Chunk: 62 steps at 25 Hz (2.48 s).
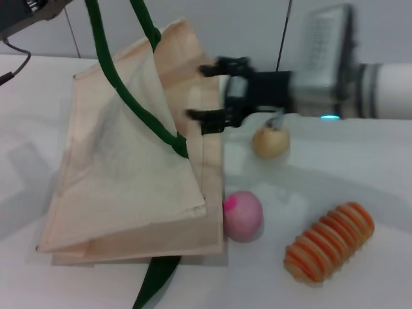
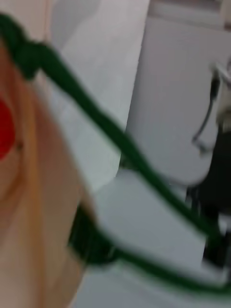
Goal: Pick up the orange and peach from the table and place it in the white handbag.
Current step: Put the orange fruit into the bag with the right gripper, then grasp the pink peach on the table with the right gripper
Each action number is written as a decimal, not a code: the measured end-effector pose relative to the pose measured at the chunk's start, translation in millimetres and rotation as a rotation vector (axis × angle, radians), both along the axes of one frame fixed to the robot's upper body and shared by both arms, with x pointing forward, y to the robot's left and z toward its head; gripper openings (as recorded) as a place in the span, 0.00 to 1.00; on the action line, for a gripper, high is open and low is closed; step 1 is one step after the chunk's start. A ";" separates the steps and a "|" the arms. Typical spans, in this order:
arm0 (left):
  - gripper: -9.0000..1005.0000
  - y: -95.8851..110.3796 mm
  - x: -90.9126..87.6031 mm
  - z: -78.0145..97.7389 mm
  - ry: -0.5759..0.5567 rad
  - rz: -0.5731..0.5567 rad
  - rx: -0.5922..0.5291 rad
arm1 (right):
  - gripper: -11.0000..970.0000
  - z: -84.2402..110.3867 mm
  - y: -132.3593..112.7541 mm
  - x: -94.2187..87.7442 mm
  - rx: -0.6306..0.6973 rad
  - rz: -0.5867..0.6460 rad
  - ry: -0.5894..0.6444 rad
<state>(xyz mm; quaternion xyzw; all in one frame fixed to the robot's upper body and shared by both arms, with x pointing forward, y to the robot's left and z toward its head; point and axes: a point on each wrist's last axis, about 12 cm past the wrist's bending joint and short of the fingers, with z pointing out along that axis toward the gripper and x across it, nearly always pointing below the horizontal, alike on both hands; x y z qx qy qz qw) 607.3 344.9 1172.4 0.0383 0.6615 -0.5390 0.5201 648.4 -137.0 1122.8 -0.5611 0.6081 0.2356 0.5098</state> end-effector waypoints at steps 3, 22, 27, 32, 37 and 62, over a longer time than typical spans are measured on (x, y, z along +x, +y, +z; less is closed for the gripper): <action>0.12 0.8 -0.3 -0.2 0.001 0.003 0.000 | 0.91 -0.5 -23.6 -1.7 0.026 -0.034 0.026; 0.12 9.0 -4.9 -4.4 0.018 0.030 -0.005 | 0.90 -24.9 -108.8 -59.4 -0.071 0.031 0.367; 0.12 10.5 -4.6 -3.5 0.020 0.030 -0.001 | 0.90 -29.8 -93.5 -58.1 -0.119 0.078 0.397; 0.12 10.2 -4.6 -4.0 0.024 0.028 0.002 | 0.90 -39.4 -75.6 -56.3 -0.184 0.104 0.417; 0.12 11.0 -4.5 -3.6 0.022 0.031 0.001 | 0.90 -45.4 -58.0 -52.1 -0.244 0.113 0.420; 0.12 9.8 -3.6 -3.9 0.025 0.029 -0.004 | 0.90 -47.5 -20.4 -43.0 -0.294 0.108 0.402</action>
